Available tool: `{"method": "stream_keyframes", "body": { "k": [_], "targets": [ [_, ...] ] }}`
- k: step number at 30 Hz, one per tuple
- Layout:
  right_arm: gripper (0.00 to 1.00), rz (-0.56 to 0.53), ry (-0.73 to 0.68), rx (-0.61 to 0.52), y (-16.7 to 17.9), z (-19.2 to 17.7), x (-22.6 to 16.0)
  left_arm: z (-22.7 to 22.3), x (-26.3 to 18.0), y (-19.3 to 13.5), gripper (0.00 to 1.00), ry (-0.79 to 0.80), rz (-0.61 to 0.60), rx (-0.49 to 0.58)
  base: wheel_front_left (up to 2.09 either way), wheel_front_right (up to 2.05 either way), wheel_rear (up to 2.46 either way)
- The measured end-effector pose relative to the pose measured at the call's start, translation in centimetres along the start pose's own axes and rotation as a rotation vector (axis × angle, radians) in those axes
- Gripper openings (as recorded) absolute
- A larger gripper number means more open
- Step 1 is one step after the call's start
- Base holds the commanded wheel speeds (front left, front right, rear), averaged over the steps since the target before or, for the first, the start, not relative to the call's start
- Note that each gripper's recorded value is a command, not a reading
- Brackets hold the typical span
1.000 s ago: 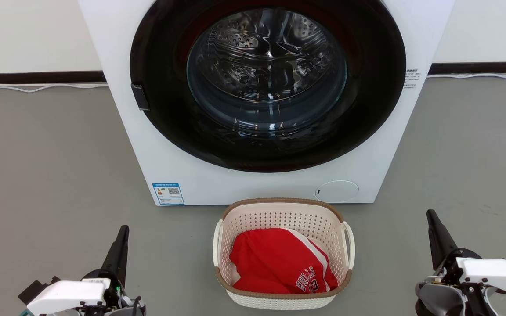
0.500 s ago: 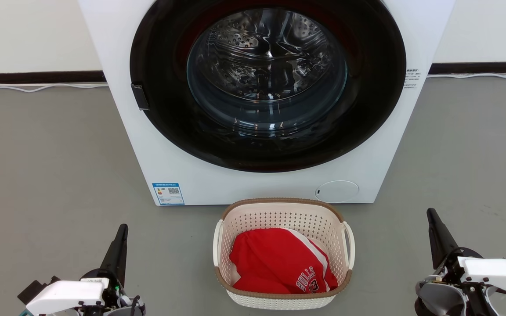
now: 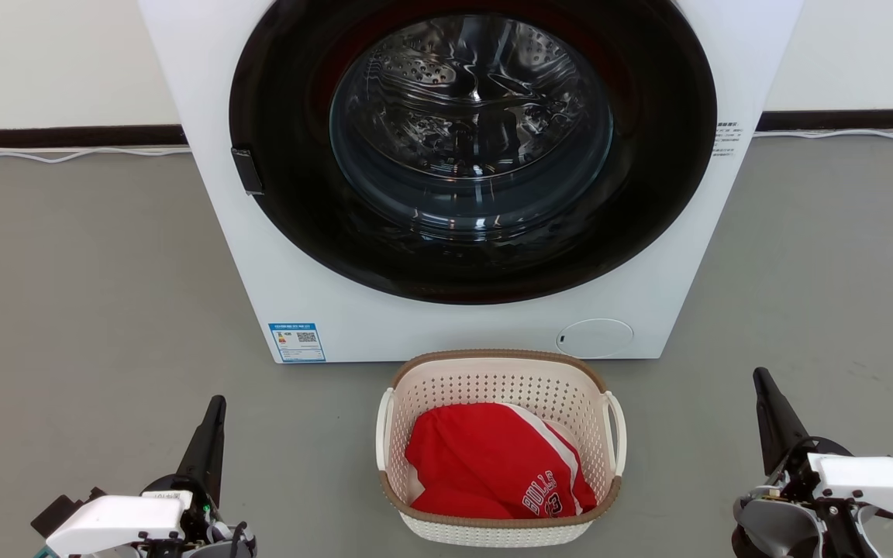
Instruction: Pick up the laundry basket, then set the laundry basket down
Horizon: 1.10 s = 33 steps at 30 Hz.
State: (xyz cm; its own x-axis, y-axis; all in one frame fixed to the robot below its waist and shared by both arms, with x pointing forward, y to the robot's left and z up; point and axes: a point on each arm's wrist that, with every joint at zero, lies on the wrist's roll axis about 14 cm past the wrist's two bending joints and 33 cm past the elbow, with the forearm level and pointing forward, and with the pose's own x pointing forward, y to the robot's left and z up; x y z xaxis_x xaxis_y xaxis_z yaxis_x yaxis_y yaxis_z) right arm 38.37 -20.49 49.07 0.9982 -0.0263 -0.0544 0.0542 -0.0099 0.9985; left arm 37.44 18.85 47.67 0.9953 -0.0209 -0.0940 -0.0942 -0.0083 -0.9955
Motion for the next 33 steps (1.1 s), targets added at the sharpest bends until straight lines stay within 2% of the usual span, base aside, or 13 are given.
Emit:
{"method": "stream_keyframes", "body": {
  "k": [33],
  "targets": [
    [0.00, 0.000, 0.000, 0.000, 0.00, 0.00, 0.00, 0.00, 0.00, -0.01, 0.00, 0.000, 0.000, 0.000, 0.00, 0.00, 0.00]
  ]
}}
